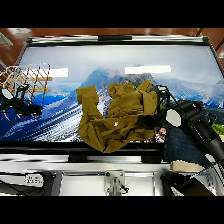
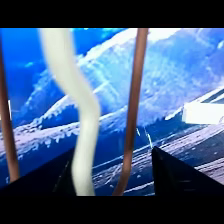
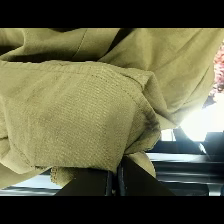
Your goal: Fold the shirts.
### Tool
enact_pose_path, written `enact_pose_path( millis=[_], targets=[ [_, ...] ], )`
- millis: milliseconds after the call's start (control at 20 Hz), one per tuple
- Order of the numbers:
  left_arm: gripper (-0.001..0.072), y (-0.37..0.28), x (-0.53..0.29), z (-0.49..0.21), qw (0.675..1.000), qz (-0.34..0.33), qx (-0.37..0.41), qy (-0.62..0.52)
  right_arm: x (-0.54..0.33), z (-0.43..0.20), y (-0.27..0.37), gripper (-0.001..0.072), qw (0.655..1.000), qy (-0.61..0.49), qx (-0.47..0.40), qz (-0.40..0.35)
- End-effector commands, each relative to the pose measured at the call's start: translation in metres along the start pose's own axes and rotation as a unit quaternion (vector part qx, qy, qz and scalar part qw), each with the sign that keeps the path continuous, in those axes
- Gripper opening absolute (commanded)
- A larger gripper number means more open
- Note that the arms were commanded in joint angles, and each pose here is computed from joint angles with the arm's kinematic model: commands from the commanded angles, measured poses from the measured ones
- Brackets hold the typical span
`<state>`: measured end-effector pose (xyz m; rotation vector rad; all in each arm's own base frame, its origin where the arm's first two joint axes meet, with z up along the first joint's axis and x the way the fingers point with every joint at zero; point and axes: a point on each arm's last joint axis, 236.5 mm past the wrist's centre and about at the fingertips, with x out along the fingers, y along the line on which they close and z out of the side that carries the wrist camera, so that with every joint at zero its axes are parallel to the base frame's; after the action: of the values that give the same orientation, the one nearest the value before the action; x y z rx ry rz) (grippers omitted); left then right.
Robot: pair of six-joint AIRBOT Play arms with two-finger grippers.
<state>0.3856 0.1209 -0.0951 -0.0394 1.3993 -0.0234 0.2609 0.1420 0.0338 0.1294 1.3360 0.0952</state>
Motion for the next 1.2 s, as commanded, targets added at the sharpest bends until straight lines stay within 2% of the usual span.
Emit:
enact_pose_path(
  millis=[0,50,150,450,600,650,700,750,1150],
  targets=[
    [0.0492,-0.006,0.004,0.0,1.0,-0.015,0.006,0.001,0.0,0.0,0.0,0.0065,1.0,-0.001,0.0,-0.001],
    [0.0431,-0.006,0.004,0.0,1.0,-0.016,0.006,0.001,0.0,0.0,0.0,0.0065,1.0,-0.001,0.0,-0.001],
    [0.0397,-0.006,0.004,0.0,1.0,-0.015,0.006,0.001,0.0,0.0,0.0,0.0065,1.0,-0.001,0.0,-0.001],
    [0.0373,-0.006,0.004,-0.007,1.0,-0.015,0.01,0.017,0.0,0.001,-0.002,0.0065,1.0,-0.003,-0.001,-0.004],
    [0.0262,-0.006,0.004,-0.008,1.0,-0.015,0.011,0.019,0.0,0.003,-0.005,0.0065,1.0,-0.007,-0.003,-0.012],
    [0.0205,-0.006,0.004,-0.008,1.0,-0.014,0.011,0.018,0.0,0.004,-0.006,0.0065,1.0,-0.007,-0.003,-0.012],
    [0.0075,-0.005,0.004,-0.007,1.0,-0.014,0.011,0.017,0.0,0.004,-0.006,0.0065,1.0,-0.007,-0.003,-0.012],
    [0.0051,-0.005,0.002,-0.005,1.0,-0.013,0.011,0.015,0.0,0.004,-0.006,0.0065,1.0,-0.007,-0.003,-0.012],
    [0.0049,-0.001,-0.052,0.04,0.998,0.007,0.004,-0.06,0.0,0.005,-0.009,0.0065,1.0,-0.011,-0.005,-0.018]
  ],
)
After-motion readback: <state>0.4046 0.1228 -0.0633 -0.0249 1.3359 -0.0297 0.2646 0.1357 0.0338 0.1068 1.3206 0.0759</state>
